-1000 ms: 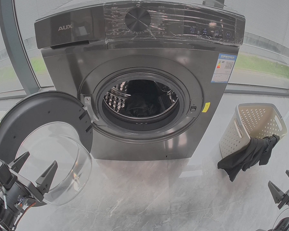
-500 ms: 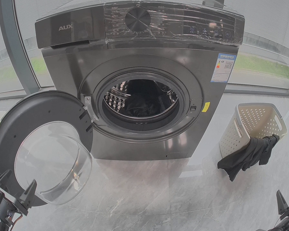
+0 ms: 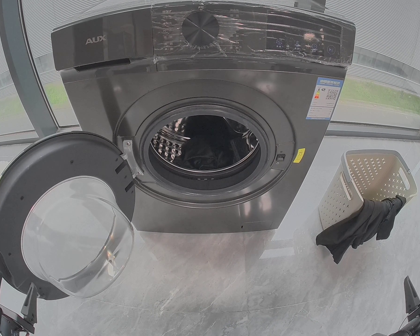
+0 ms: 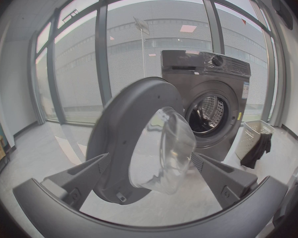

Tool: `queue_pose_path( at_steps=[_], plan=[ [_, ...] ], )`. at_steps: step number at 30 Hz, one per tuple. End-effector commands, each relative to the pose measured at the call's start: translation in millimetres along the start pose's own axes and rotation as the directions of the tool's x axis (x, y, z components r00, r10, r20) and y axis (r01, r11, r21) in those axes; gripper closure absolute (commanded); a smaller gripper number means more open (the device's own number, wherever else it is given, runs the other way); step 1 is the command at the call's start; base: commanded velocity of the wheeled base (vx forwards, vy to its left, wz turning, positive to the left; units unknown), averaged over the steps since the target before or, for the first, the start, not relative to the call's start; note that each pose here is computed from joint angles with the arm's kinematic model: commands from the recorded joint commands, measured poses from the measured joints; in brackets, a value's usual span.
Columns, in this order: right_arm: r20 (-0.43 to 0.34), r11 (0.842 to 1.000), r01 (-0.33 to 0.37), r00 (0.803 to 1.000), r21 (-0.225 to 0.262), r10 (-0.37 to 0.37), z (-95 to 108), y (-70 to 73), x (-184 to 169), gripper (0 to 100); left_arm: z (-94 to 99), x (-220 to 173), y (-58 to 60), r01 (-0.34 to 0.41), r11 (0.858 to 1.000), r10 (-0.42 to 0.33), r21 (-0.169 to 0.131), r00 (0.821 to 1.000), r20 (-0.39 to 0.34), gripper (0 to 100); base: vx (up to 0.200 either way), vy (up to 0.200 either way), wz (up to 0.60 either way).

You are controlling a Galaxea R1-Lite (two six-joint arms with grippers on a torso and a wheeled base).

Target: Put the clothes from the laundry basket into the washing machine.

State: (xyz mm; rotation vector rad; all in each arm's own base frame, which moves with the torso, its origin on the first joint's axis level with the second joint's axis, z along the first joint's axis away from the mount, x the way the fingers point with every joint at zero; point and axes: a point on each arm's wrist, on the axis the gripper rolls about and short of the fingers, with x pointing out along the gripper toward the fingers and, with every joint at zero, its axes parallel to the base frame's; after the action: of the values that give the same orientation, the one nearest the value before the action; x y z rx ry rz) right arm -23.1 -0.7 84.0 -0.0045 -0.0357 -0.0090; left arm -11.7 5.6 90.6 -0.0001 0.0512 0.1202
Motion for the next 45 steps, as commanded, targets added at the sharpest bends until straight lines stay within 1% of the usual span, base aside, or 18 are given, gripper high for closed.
queue_pose_path(
  at_steps=[1, 2, 3, 4, 5, 6, 7, 8, 9, 10, 11, 14, 20, 36, 45],
  plan=[
    [0.007, 0.998, 0.069, 0.998, 0.012, -0.069, -3.3, -1.5, -0.3, 0, -7.9, -9.1, -1.2, -0.059, 0.998, 0.056, 0.035, 0.995, 0.082, 0, 0.000, 0.000, 0.00],
    [-0.001, 0.996, 0.080, 0.997, 0.030, -0.080, -3.5, -1.8, -0.5, 0, -7.9, -9.6, -0.9, -0.070, 0.997, 0.066, 0.046, 0.994, 0.085, 0, 0.000, 0.000, 0.00],
    [-0.004, 0.996, 0.075, 0.997, 0.055, -0.075, -3.6, -1.7, -0.6, 0, -7.7, -9.7, -0.5, -0.071, 0.996, 0.067, 0.049, 0.994, 0.081, 0, 0.000, 0.000, 0.00],
    [-0.008, 0.996, 0.064, 0.998, 0.067, -0.063, -4.0, -1.4, -0.6, 0, -7.9, -9.9, -0.5, -0.067, 0.996, 0.063, 0.053, 0.995, 0.078, 0, 0.000, 0.000, 0.00],
    [-0.014, 0.998, 0.041, 0.999, 0.055, -0.040, -4.9, -0.9, -0.5, 0, -8.2, -9.8, -0.7, -0.041, 0.998, 0.038, 0.041, 0.996, 0.080, 0, 0.000, 0.000, 0.00],
    [-0.024, 1.000, 0.008, 1.000, 0.023, -0.008, -7.0, -0.2, 0.0, 0, -8.5, -9.9, -1.1, -0.015, 0.999, 0.012, 0.039, 0.997, 0.078, 0, 0.000, 0.000, 0.00],
    [-0.028, 0.999, -0.046, 0.999, -0.014, 0.046, -7.7, 1.0, 0.0, 0, -8.5, -10.3, -2.6, 0.049, 0.999, -0.051, 0.024, 0.995, 0.080, 0, 0.000, 0.000, 0.00],
    [-0.029, 0.999, -0.049, 0.998, -0.017, 0.049, -7.9, 1.1, 0.0, 0, -8.7, -10.4, -2.8, 0.059, 0.998, -0.060, 0.021, 0.995, 0.080, 0, 0.000, 0.000, 0.00],
    [-0.034, 0.998, -0.060, 0.998, -0.023, 0.060, -8.0, 1.5, -0.1, 0, -14.9, -10.8, -5.1, 0.157, 0.987, -0.158, 0.019, 0.986, 0.054, 0, 0.000, 0.000, 0.00],
    [-0.034, 0.998, -0.056, 0.998, -0.021, 0.055, -8.1, 1.4, -0.1, 0, -14.9, -11.2, -5.1, 0.160, 0.987, -0.161, 0.018, 0.986, 0.051, 0, 0.000, 0.000, 0.00],
    [-0.032, 0.998, -0.053, 0.998, -0.020, 0.052, -8.2, 1.3, 0.0, 0, -14.9, -11.1, -4.8, 0.147, 0.989, -0.147, 0.011, 0.988, 0.051, 0, 0.000, 0.000, 0.00],
    [-0.031, 0.999, -0.051, 0.998, -0.012, 0.050, -8.0, 1.3, 0.0, 0, -15.0, -10.9, -4.0, 0.113, 0.993, -0.114, 0.014, 0.992, 0.053, 0, 0.000, 0.000, 0.00],
    [-0.031, 0.999, -0.051, 0.998, -0.012, 0.050, -8.0, 1.2, 0.0, 0, -15.1, -11.0, -4.0, 0.109, 0.994, -0.109, 0.003, 0.993, 0.054, 0, 0.000, 0.000, 0.00],
    [-0.031, 0.999, -0.051, 0.998, -0.012, 0.050, -8.0, 1.2, 0.0, 0, -15.0, -10.9, -3.9, 0.110, 0.994, -0.109, -0.010, 0.993, 0.053, 0, 0.000, -0.200, 0.00],
    [-0.031, 0.999, -0.051, 0.998, -0.012, 0.050, -8.0, 1.2, 0.0, 0, -15.0, -10.9, -3.9, 0.110, 0.994, -0.109, -0.008, 0.993, 0.053, 0, 0.000, -0.200, 0.00]
  ],
)
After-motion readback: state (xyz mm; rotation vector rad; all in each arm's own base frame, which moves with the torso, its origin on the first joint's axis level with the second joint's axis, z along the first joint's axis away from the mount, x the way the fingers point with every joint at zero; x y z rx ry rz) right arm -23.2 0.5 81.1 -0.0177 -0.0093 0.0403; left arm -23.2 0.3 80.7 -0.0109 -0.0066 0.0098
